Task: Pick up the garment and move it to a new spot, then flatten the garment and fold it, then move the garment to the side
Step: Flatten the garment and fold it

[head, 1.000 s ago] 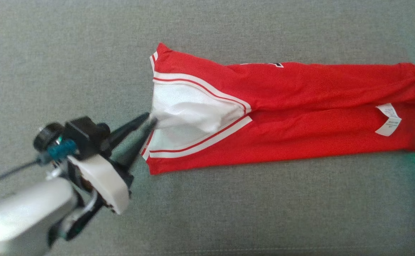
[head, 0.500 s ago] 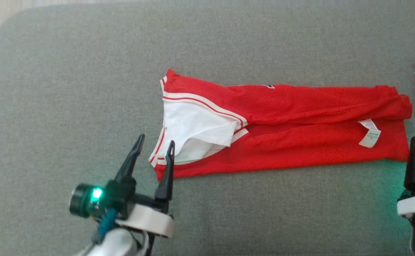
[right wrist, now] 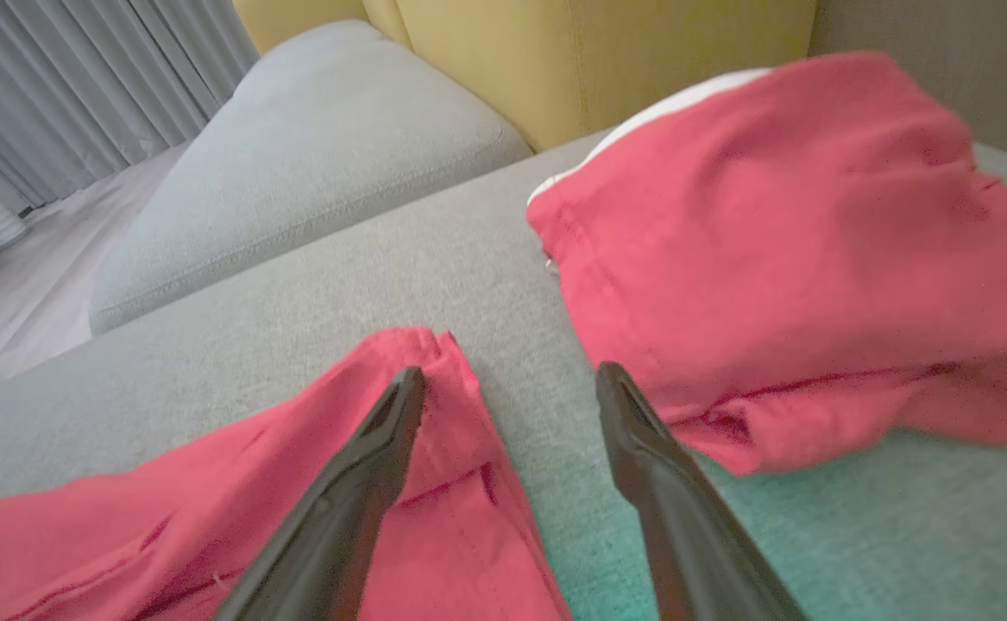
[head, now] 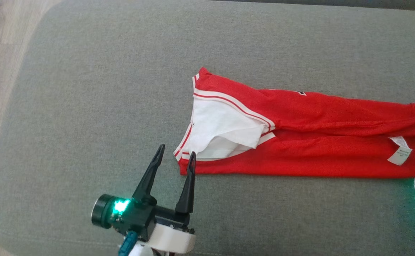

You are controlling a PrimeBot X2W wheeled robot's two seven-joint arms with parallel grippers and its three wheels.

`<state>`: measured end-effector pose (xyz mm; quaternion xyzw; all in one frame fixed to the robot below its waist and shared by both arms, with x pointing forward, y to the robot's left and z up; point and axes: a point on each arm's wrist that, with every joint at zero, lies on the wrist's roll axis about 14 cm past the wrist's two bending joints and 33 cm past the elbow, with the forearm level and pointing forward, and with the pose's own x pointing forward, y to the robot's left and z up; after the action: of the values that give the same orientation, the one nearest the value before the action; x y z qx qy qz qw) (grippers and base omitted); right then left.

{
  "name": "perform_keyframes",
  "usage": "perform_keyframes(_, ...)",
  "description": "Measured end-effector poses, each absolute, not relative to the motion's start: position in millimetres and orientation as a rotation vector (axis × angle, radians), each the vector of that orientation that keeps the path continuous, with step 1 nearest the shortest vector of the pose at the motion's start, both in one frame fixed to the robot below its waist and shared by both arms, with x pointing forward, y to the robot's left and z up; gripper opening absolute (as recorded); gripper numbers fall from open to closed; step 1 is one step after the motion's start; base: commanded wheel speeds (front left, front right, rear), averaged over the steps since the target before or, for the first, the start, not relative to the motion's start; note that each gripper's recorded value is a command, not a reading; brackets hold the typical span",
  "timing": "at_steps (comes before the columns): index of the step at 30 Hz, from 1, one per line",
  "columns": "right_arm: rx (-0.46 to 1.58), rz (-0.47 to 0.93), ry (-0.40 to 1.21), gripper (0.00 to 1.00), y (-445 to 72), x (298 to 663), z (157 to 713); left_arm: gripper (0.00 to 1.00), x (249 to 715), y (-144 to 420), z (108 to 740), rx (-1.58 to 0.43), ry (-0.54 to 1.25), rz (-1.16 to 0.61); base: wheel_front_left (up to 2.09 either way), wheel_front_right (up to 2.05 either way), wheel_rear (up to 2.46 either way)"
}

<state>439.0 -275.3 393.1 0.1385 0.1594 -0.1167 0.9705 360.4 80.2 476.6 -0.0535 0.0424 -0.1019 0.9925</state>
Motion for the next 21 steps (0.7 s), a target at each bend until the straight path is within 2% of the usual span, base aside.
perform_keyframes(6,0.301,-0.242,0.478,1.00,-261,432,358,1.00,360,83,471,-0.115,0.092,-0.193,0.00,0.00,0.00)
perform_keyframes(7,0.303,-0.242,0.480,0.93,-260,433,357,1.00,360,82,471,-0.114,0.089,-0.197,0.00,0.00,0.00)
perform_keyframes(8,0.306,-0.239,0.488,0.65,-258,433,356,1.00,361,82,473,-0.113,0.081,-0.199,0.00,0.00,0.00)
perform_keyframes(11,0.315,-0.236,0.497,0.00,-254,433,356,1.00,364,84,479,-0.116,0.057,-0.196,0.00,0.00,0.00)
perform_keyframes(21,0.318,-0.231,0.411,0.00,-254,435,372,1.00,358,85,483,-0.112,0.035,-0.200,0.00,0.00,0.00)
